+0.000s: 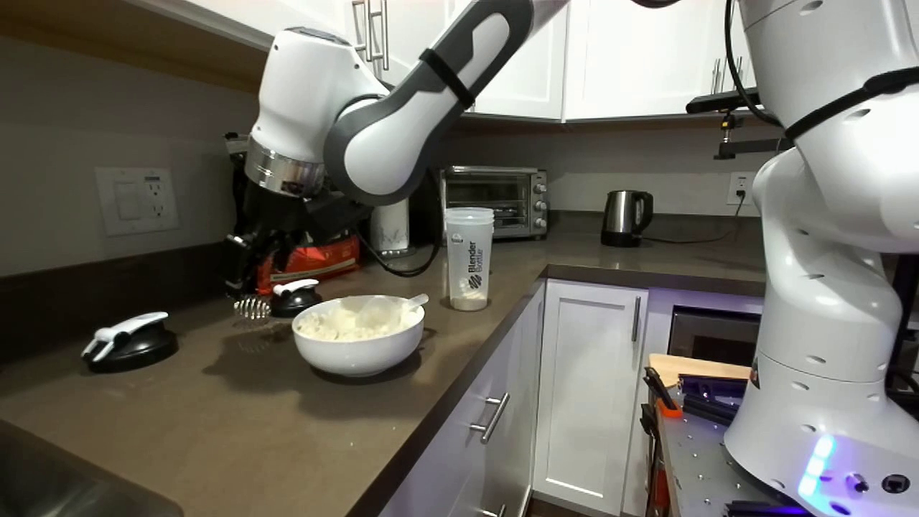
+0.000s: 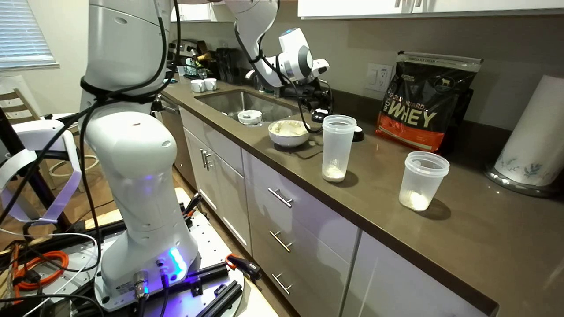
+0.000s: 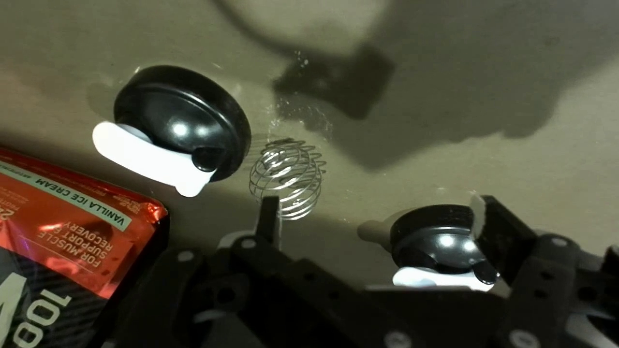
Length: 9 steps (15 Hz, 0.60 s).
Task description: Put the silver object in the right most container
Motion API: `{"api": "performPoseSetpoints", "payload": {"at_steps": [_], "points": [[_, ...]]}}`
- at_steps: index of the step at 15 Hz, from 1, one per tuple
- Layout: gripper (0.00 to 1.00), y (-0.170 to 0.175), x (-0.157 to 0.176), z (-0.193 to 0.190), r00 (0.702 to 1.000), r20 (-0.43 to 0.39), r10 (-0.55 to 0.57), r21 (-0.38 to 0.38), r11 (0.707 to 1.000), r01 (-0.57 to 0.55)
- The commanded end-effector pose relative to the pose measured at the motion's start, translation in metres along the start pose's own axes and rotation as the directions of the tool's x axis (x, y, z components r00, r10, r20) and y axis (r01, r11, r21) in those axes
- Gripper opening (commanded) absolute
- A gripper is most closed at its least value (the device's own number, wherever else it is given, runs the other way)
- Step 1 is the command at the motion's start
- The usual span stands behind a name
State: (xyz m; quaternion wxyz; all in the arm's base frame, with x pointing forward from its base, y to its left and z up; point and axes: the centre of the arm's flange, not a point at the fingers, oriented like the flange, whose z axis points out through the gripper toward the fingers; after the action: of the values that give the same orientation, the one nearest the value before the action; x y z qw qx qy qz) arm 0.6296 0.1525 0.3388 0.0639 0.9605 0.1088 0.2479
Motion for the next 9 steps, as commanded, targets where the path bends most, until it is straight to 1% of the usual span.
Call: {"api": "performPoseSetpoints", "payload": {"at_steps": [1, 2, 3, 4, 9], "points": [[1.0, 0.006, 0.016, 0.012, 0.998, 0.003, -0.059, -0.027, 0.998, 0.059], [1.0, 0.008, 0.018, 0.013, 0.998, 0.005, -0.058, -0.02, 0.998, 0.059], [1.0, 0.005, 0.006, 0.007, 1.0, 0.002, -0.024, -0.009, 1.0, 0.024], [1.0, 0.006, 0.007, 0.009, 1.0, 0.003, -0.019, -0.011, 1.0, 0.02], [1.0, 0.004, 0.007, 0.009, 1.0, 0.004, -0.023, -0.015, 1.0, 0.023]]}}
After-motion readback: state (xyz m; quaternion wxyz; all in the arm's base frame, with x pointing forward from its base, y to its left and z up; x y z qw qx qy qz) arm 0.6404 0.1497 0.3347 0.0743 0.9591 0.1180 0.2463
